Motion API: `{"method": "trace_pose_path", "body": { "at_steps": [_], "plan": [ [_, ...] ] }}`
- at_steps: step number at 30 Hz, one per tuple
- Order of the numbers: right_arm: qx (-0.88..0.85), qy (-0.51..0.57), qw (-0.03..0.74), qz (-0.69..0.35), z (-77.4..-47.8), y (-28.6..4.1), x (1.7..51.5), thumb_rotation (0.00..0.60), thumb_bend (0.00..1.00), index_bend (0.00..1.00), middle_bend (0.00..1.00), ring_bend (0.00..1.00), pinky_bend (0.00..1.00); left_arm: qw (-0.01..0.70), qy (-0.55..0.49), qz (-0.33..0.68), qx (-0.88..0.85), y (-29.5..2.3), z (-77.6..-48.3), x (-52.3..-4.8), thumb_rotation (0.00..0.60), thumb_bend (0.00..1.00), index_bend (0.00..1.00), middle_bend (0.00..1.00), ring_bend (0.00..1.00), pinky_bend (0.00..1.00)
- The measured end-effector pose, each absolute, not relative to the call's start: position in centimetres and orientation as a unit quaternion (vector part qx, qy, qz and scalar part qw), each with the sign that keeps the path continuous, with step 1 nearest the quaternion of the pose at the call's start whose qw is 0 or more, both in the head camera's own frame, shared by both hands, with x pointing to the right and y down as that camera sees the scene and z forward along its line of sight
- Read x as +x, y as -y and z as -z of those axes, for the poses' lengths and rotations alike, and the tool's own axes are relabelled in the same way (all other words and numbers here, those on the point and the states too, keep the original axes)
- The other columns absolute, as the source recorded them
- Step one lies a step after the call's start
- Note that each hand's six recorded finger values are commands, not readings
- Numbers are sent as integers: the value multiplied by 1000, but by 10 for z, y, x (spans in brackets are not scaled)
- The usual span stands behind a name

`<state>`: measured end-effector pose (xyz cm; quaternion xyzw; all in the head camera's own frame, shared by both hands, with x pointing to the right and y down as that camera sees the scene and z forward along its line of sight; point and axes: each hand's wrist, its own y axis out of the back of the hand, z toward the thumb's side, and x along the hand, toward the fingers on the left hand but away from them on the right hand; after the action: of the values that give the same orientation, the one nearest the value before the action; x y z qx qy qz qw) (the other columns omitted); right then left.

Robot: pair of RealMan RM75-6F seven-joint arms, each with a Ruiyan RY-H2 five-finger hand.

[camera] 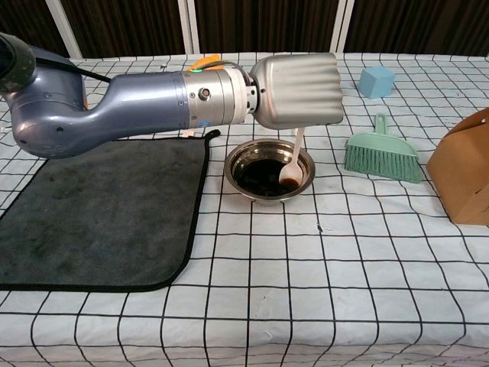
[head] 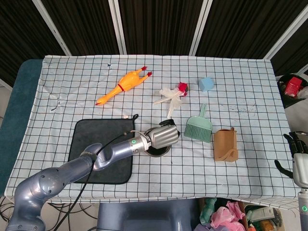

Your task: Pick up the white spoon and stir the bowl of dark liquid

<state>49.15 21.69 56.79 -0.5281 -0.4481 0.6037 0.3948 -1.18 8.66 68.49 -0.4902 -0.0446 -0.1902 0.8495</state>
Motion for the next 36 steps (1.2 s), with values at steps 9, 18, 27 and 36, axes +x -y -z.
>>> {"method": "trace_pose_path", "body": {
  "at_steps": [9, 18, 27, 36],
  "plan": [
    [-526, 448, 396, -605, -569, -217, 492, 600, 183, 148, 108, 194, 295, 838, 42, 175, -515, -91, -675, -19, 600, 442, 636, 915, 853, 838],
    [-526, 447, 396, -606, -570, -217, 491, 600, 184, 148, 109, 194, 295, 838, 57, 172, -515, -88, -673, -37, 600, 443, 636, 915, 853, 838],
    [-525, 448, 395, -606, -570, -217, 491, 600, 185, 148, 109, 194, 295, 827, 64, 158, -536, -89, -670, -49, 600, 443, 636, 915, 853, 838],
    [-524, 450, 394, -606, -570, -217, 492, 600, 184, 148, 108, 194, 294, 829, 85, 170, -526, -79, -678, -67, 600, 445, 637, 915, 853, 838]
  ]
}}
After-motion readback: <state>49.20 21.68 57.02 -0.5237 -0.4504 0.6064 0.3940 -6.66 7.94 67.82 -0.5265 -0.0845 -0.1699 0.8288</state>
